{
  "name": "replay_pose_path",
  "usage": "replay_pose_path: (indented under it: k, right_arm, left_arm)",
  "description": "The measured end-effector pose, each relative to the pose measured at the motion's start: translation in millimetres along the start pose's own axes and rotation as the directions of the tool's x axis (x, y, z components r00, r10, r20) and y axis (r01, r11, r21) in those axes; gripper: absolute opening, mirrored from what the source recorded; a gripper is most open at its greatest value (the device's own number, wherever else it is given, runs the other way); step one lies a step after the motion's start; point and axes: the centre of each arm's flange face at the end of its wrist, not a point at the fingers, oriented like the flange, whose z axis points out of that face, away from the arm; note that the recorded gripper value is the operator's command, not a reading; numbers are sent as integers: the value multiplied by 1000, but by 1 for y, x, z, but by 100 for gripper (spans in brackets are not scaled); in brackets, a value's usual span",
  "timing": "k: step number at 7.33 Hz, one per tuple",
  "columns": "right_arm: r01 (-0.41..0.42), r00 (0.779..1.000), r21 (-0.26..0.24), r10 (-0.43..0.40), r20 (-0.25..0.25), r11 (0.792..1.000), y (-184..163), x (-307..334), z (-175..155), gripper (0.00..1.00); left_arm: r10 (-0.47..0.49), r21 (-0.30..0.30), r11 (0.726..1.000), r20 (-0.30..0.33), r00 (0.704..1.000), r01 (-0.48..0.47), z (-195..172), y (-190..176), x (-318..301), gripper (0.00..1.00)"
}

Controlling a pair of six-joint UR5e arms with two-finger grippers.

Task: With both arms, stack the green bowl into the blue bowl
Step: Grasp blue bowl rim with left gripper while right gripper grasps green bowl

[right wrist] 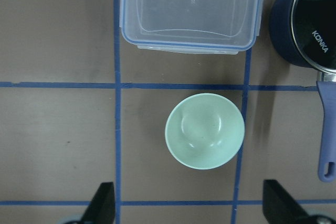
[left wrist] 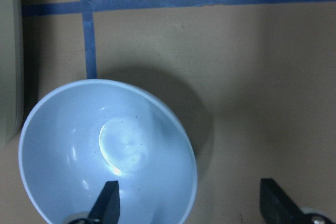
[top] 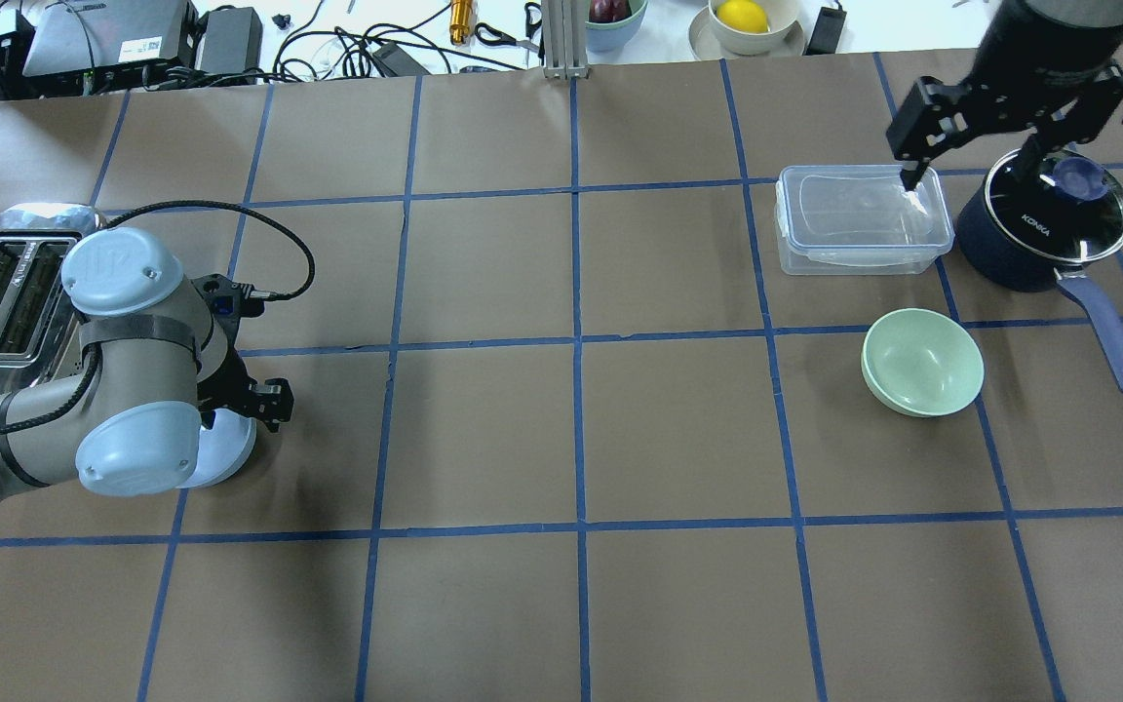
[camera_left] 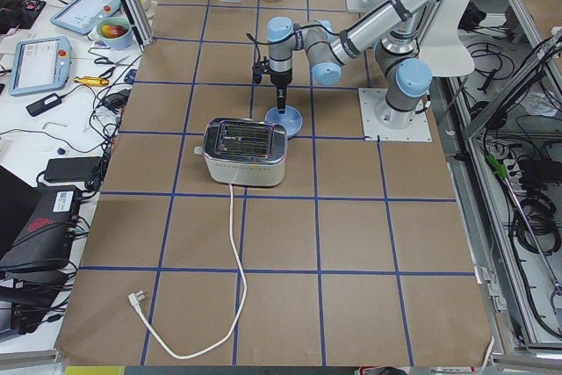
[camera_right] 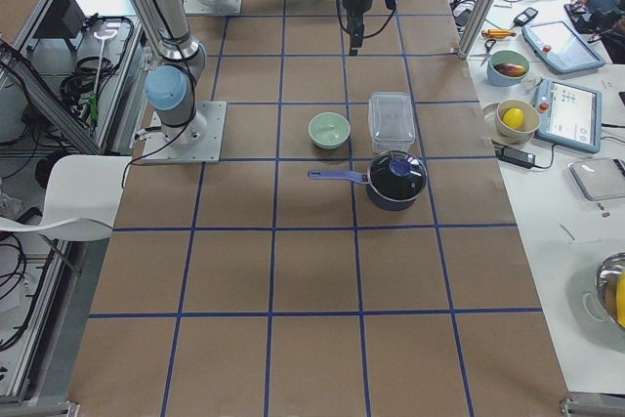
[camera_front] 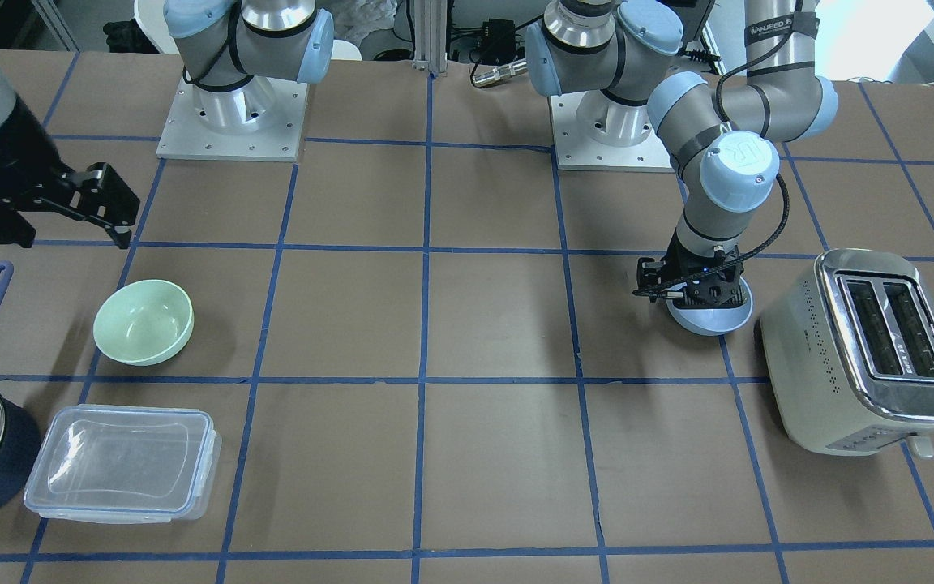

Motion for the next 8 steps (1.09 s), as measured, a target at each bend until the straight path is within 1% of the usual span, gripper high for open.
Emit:
replay_pose_path:
  k: [1, 2, 3, 4, 5, 6, 7, 8]
  right_arm:
    - [3, 1000, -37, -2, 16, 999, 6, 40, 22, 100]
    - [-3, 1000, -57, 4, 30, 998, 14, 70, 40, 100]
    - [-1, 999, -62, 4, 39, 998, 19, 84, 53, 100]
    - [1, 999, -67, 2, 48, 998, 22, 90, 64, 100]
    - [2, 999, -66, 2, 52, 998, 23, 93, 79, 100]
    - [2, 999, -56, 1, 49, 998, 23, 93, 106, 100]
    - [3, 999, -44, -1, 44, 999, 25, 91, 144, 100]
    - [16, 999, -36, -15, 38, 999, 28, 88, 185, 91]
  left_arm:
    - [18, 0, 1000, -1, 1000, -18, 3, -1, -1, 0]
    - [25, -2, 1000, -2, 1000, -25, 4, -1, -2, 0]
    - [28, 1, 1000, -1, 1000, -28, 4, -2, -2, 0]
    - [29, 17, 999, 2, 1000, -29, 0, -4, 1, 0]
    - [14, 50, 999, -7, 1000, -13, -11, -10, 9, 0]
    - [-32, 89, 995, -34, 999, 35, -28, -21, 28, 0]
    - [-97, 116, 988, -69, 993, 104, -50, -36, 63, 0]
    - [-150, 127, 978, -110, 983, 164, -74, -54, 102, 0]
